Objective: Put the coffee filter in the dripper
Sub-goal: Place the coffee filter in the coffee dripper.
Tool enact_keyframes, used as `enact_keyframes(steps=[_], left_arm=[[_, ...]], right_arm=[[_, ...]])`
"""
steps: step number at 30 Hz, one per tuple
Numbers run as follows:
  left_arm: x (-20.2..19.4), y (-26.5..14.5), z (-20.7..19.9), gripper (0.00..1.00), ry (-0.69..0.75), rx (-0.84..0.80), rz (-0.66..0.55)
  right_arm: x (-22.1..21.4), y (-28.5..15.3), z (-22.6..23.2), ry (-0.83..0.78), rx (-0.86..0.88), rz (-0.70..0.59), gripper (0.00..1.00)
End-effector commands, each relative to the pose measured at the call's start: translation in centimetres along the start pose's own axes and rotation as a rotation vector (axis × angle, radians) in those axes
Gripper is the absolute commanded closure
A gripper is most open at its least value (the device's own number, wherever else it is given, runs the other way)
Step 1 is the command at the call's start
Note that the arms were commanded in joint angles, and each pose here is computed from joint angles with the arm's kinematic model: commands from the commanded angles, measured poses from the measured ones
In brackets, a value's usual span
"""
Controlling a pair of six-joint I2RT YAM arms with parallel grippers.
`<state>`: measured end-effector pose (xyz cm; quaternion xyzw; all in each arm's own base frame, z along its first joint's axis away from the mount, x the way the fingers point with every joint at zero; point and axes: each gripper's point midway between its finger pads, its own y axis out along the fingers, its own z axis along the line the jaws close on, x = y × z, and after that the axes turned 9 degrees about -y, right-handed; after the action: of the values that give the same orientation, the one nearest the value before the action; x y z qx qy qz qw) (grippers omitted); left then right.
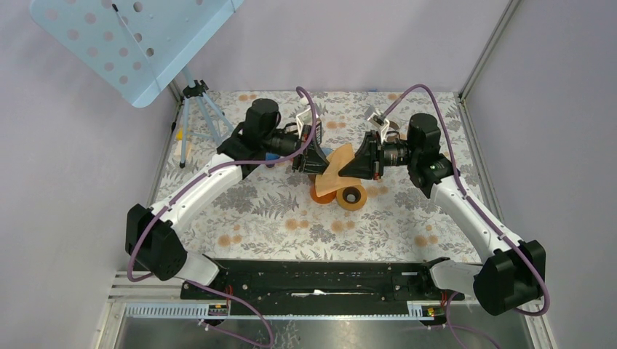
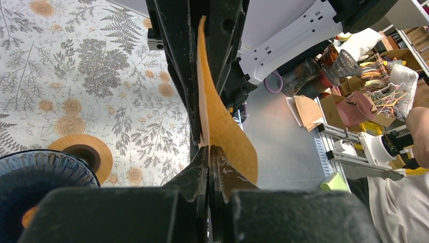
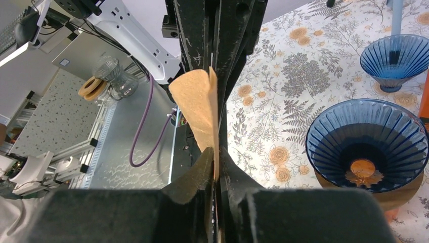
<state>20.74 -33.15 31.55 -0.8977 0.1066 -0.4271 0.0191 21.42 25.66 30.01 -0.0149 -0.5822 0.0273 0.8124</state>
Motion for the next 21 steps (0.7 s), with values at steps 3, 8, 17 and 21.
enact_keyframes(steps=[3,8,17,21], left_arm=[[1.0,-0.2,-1.2,1.00,0.035,-0.028,-0.029],[2.2,-1.4,1.0,1.00,0.081,0.187,-0.084],[6.6,-6.5,6.2,1.00,0.132,0.723,-0.269],[8.3,-7.0,7.1,1.00,0.150,0.861,-0.329]], right_arm=[[0.8,-0.3,-0.5,-0.047,-0.049,0.003,0.77],[0.4,-0.8,-1.1,-0.070,-0.112,0.036,0.59],[4.6,-3.0,-5.6,-0.192,-0.459,0.078,0.08],[7.6,-3.4,-7.1,-0.166,-0.566,0.035,0.08]])
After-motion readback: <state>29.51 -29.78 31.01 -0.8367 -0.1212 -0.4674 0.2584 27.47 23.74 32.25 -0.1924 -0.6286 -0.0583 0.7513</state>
